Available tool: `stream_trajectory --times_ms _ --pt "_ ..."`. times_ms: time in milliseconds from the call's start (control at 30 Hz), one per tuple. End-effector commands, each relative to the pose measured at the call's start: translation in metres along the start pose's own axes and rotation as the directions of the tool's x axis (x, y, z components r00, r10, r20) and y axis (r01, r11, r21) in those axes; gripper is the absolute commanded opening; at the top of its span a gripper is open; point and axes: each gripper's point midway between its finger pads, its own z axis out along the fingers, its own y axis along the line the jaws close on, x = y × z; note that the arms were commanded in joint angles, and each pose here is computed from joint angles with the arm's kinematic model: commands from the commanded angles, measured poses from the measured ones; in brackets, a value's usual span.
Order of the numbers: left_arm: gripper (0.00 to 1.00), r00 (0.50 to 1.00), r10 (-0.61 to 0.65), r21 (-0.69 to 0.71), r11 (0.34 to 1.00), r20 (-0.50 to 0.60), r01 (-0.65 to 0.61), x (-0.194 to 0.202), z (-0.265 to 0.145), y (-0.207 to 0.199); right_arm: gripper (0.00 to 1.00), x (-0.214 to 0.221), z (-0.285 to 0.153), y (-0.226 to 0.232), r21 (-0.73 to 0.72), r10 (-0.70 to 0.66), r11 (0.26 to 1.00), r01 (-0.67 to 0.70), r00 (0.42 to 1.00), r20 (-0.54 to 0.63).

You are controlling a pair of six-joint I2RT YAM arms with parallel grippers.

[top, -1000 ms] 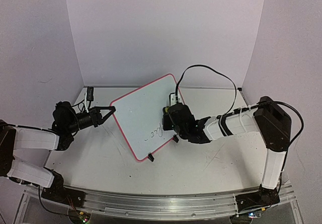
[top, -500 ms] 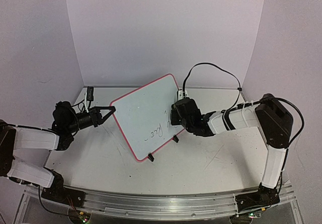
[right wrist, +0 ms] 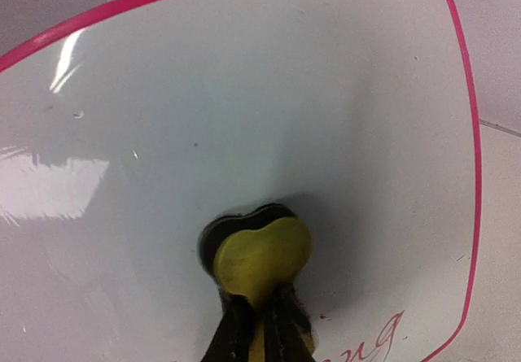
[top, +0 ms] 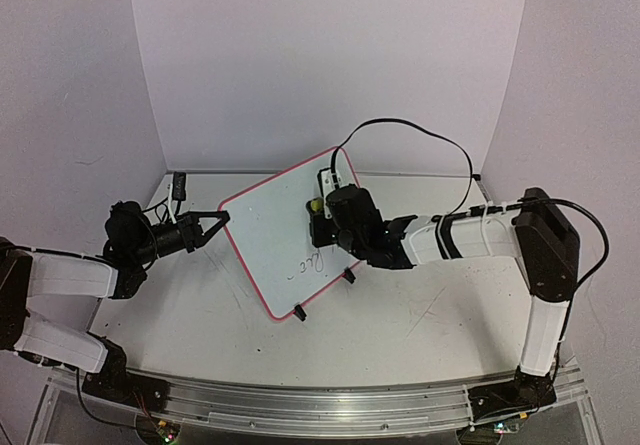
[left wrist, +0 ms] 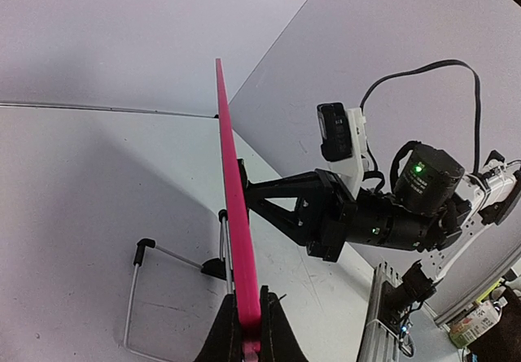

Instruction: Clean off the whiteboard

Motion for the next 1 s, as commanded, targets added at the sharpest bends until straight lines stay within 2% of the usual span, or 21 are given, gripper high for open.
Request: stream_trajectory --times_ms 0,133,267,500,667,967 --pt "0.0 0.994 0.086 0.167 0.983 -0.07 -0.074 0.011 0.005 -0.033 0.0 -0.009 0.001 0.004 -0.04 0.019 0.999 -0.019 1.0 -0.004" --pt "0.0 0.994 0.087 0.168 0.983 -0.07 -0.074 0.011 0.005 -0.034 0.0 0.004 0.011 -0.034 0.02 0.091 0.996 -0.09 0.995 -0.049" --pt "0.0 0.994 0.088 0.168 0.983 -0.069 -0.075 0.011 0.005 -0.034 0.0 0.014 0.013 -0.061 0.078 0.108 0.992 -0.103 0.991 -0.073" --pt "0.0 0.994 0.085 0.166 0.983 -0.071 -0.073 0.011 0.005 -0.033 0.0 0.035 0.01 -0.081 0.126 0.11 0.987 -0.095 0.988 -0.111" --pt "0.0 0.994 0.083 0.166 0.984 -0.074 -0.07 0.012 0.005 -0.032 0.0 0.034 0.009 -0.069 0.062 0.118 0.992 -0.111 0.986 -0.121" --pt "0.0 0.994 0.084 0.167 0.983 -0.075 -0.07 0.012 0.006 -0.032 0.0 0.018 -0.006 -0.003 -0.151 0.041 0.987 -0.054 0.996 -0.082"
